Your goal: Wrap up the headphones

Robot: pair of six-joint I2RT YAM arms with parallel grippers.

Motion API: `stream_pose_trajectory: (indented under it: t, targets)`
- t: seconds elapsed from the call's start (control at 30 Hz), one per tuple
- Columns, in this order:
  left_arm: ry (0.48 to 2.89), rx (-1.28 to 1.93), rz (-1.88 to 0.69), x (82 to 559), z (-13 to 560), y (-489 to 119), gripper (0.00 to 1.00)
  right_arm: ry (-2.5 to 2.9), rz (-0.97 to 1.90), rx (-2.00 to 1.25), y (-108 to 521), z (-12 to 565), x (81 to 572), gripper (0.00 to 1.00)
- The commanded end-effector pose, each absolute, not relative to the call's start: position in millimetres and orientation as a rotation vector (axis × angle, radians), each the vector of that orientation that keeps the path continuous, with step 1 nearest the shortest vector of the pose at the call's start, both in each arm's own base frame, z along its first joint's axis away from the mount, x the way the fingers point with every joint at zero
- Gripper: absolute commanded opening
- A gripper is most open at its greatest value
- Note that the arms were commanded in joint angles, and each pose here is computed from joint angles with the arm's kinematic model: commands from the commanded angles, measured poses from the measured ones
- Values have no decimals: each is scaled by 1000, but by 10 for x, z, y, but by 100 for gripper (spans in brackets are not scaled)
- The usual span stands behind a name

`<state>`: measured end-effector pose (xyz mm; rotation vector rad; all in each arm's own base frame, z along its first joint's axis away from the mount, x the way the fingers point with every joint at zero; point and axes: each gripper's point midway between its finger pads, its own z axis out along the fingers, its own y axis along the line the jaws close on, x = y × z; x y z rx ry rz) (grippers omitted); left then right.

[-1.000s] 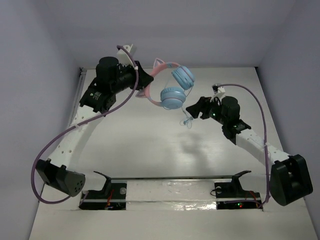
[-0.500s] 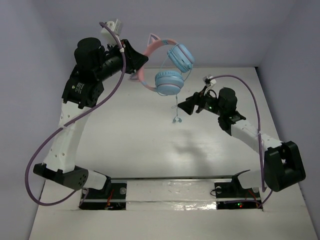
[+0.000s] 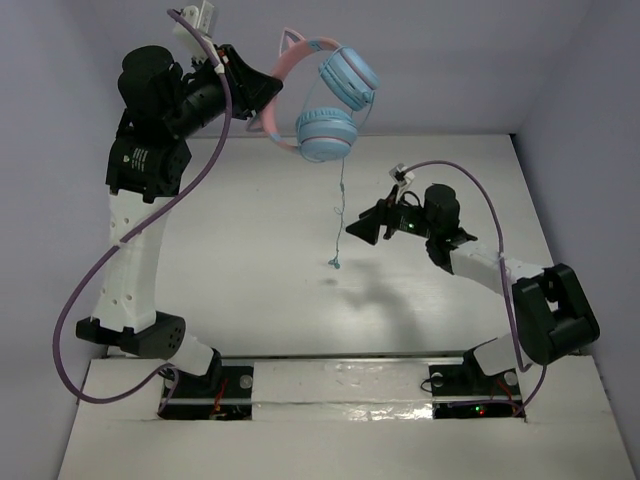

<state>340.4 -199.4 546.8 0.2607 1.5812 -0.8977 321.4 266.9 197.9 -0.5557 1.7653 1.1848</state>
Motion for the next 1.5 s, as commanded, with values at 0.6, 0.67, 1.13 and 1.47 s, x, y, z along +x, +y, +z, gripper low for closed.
stream_pose_trajectory:
  t: [0.6, 0.67, 1.13, 1.47]
  targets:
    - [1432, 292, -981, 3079, 5981, -1944, 0, 1650, 1141, -611, 3229, 1927, 3395, 84]
    - [1436, 292, -980, 3074, 5977, -1942, 0, 1639, 1105, -582, 3190, 1940, 3446, 84]
    - [1428, 266, -983, 3145, 6008, -1919, 0, 1620, 1290, -611, 3484, 1734, 3262, 46]
    - [1400, -25, -837, 3823, 5977, -1372, 0, 1795, 1328, -469, 3594, 1347, 2643, 0]
